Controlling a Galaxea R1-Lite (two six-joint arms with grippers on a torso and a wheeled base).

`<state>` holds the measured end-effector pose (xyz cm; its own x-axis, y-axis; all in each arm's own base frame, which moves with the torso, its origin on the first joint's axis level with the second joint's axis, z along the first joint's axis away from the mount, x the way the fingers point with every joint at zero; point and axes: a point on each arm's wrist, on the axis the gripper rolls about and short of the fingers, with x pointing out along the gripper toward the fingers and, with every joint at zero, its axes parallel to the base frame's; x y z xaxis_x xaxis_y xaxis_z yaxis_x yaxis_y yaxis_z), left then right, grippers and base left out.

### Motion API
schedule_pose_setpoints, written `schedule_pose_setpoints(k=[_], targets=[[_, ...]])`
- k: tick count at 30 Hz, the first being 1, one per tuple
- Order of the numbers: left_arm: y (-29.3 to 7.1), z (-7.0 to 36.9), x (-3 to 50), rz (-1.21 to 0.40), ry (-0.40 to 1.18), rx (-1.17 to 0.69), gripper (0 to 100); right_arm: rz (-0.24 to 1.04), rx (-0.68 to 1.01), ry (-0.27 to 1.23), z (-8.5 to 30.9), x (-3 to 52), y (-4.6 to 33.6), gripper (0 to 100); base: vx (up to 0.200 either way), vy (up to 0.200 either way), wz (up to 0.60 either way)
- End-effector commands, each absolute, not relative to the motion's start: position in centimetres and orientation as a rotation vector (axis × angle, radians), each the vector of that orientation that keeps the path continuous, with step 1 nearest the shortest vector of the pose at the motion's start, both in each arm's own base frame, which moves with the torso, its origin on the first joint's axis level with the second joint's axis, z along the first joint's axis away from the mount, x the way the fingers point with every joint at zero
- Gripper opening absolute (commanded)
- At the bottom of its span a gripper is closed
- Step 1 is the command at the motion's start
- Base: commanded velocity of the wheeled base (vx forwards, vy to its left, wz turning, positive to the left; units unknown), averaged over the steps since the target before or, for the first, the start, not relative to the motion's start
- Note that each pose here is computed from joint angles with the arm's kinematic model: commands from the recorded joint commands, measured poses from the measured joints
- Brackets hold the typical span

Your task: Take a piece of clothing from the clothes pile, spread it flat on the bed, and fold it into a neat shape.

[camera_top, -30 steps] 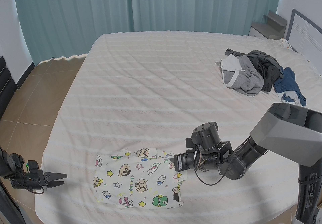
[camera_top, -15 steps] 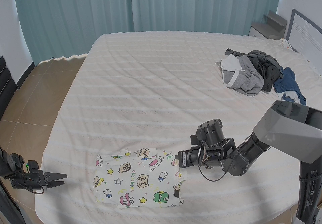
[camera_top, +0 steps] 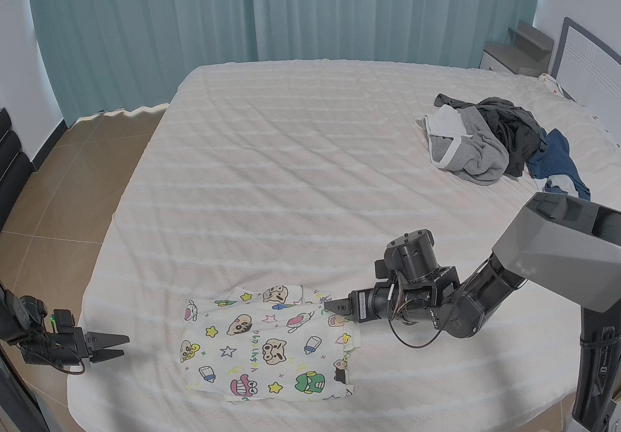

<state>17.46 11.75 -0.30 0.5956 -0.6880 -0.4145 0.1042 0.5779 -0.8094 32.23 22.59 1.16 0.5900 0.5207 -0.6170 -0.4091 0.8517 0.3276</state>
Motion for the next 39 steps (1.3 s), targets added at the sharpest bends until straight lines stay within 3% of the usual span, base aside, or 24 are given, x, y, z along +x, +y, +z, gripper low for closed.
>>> schedule_pose_setpoints(k=[1, 9, 15, 22, 33, 39], targets=[[11.8, -0.3, 17.5, -0.527, 0.806, -0.832, 100, 0.538, 0.163, 0.793, 1.5, 31.3, 21.6, 100, 0.000, 0.000, 0.00], [11.7, -0.3, 17.4, -0.527, 0.807, -0.833, 100, 0.564, 0.159, 0.864, -0.3, 30.4, 21.9, 100, 0.000, 0.000, 0.00], [11.7, -0.4, 17.4, -0.527, 0.808, -0.835, 100, 0.657, 0.220, 0.912, -0.4, 30.0, 22.7, 100, 0.000, 0.000, 0.00], [11.7, -0.3, 17.4, -0.527, 0.807, -0.833, 100, 0.663, 0.217, 0.918, -1.4, 30.5, 23.8, 100, 0.000, 0.000, 0.00], [11.7, -0.4, 17.4, -0.527, 0.808, -0.835, 100, 0.611, 0.228, 0.917, -1.2, 30.9, 22.2, 100, 0.000, 0.000, 0.00], [11.6, -0.4, 17.2, -0.527, 0.809, -0.835, 100, 0.643, 0.214, 0.921, -2.3, 31.1, 23.8, 100, 0.000, 0.000, 0.00]])
